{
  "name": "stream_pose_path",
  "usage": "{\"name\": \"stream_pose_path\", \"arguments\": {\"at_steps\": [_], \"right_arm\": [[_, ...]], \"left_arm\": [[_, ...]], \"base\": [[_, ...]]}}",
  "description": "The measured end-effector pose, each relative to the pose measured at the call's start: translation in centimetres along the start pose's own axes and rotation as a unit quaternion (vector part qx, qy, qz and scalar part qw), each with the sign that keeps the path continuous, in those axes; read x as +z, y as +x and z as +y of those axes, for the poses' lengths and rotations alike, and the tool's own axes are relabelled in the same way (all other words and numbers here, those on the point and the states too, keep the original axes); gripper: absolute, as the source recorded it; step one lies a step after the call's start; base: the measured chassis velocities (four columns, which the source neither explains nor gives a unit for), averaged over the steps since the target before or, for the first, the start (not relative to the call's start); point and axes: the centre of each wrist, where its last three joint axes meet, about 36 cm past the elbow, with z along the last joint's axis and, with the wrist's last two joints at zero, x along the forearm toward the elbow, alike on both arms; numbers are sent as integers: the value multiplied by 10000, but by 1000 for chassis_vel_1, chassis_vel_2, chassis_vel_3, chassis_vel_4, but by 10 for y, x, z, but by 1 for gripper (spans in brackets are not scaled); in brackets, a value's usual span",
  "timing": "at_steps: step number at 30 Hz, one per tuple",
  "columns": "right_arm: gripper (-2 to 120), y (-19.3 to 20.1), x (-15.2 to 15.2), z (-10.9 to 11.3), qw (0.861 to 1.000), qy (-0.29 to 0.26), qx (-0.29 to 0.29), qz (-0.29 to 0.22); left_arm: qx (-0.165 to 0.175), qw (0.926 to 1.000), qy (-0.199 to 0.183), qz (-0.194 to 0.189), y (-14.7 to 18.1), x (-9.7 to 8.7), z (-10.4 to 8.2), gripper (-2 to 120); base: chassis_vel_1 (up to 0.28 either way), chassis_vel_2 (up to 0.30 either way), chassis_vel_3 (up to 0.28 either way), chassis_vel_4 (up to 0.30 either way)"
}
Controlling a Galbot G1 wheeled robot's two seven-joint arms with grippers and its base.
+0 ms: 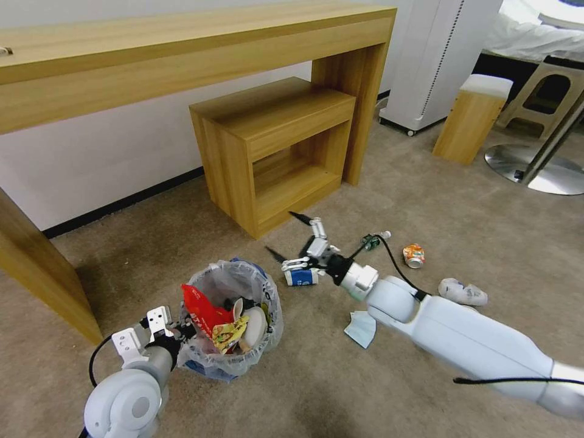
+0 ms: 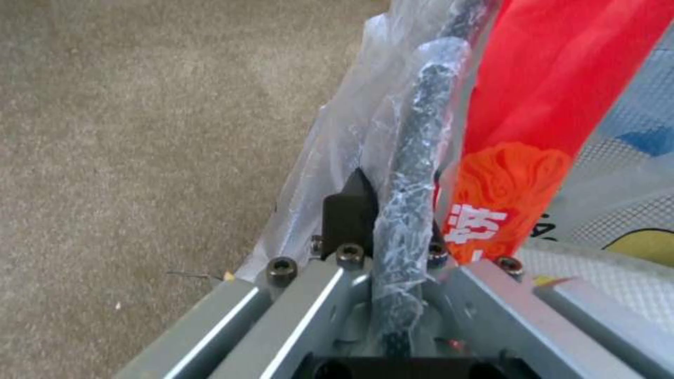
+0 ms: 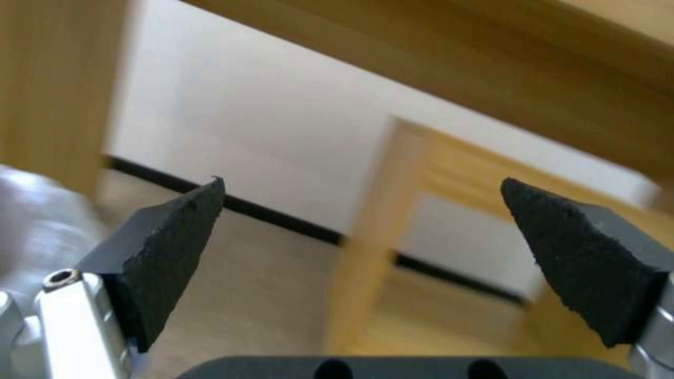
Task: Pick up the trash bin and place the garbage on the floor into it.
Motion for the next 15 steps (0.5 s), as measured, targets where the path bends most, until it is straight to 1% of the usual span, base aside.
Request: {"name": "stream_pose_path", "arguments": {"at_steps": [1, 3, 4, 5, 6, 7, 8, 10, 12, 15], "right_arm": [[100, 0, 0, 0, 10000, 0, 0, 0], [100, 13, 2, -11, 9987, -110, 467, 185], [100, 13, 2, -11, 9987, -110, 467, 185], [100, 19, 3, -16, 9973, -139, 668, 258], [100, 20, 3, -17, 9971, -147, 703, 269], [100, 30, 5, -26, 9943, -181, 988, 344], [100, 30, 5, -26, 9943, -181, 988, 344], [100, 38, 7, -33, 9926, -181, 1144, 354], [100, 49, 13, -41, 9911, -65, 1296, 282], [100, 58, 16, -40, 9901, -38, 1376, 291]], "left_arm": [[0, 10000, 0, 0, 0, 0, 0, 0], [29, 10000, 11, 1, -2, -2, 0, 0], [29, 10000, 11, 1, -2, -2, 0, 0], [35, 10000, 15, 3, -3, -3, 0, 0], [37, 10000, 16, 4, -3, -3, 0, 0], [36, 10000, 2, -1, -4, -4, 1, 0], [36, 10000, 2, -1, -4, -4, 1, 0], [41, 10000, -6, -3, -4, -5, 1, 0], [50, 10000, 10, -19, -4, -8, 2, 0], [62, 10000, 14, -45, -2, -10, 2, 0]], "base": [[0, 0, 0, 0], [0, 0, 0, 0], [0, 0, 0, 0], [0, 0, 0, 0], [0, 0, 0, 0], [0, 0, 0, 0], [0, 0, 0, 0], [0, 0, 0, 0], [0, 0, 0, 0], [0, 0, 0, 0]]}}
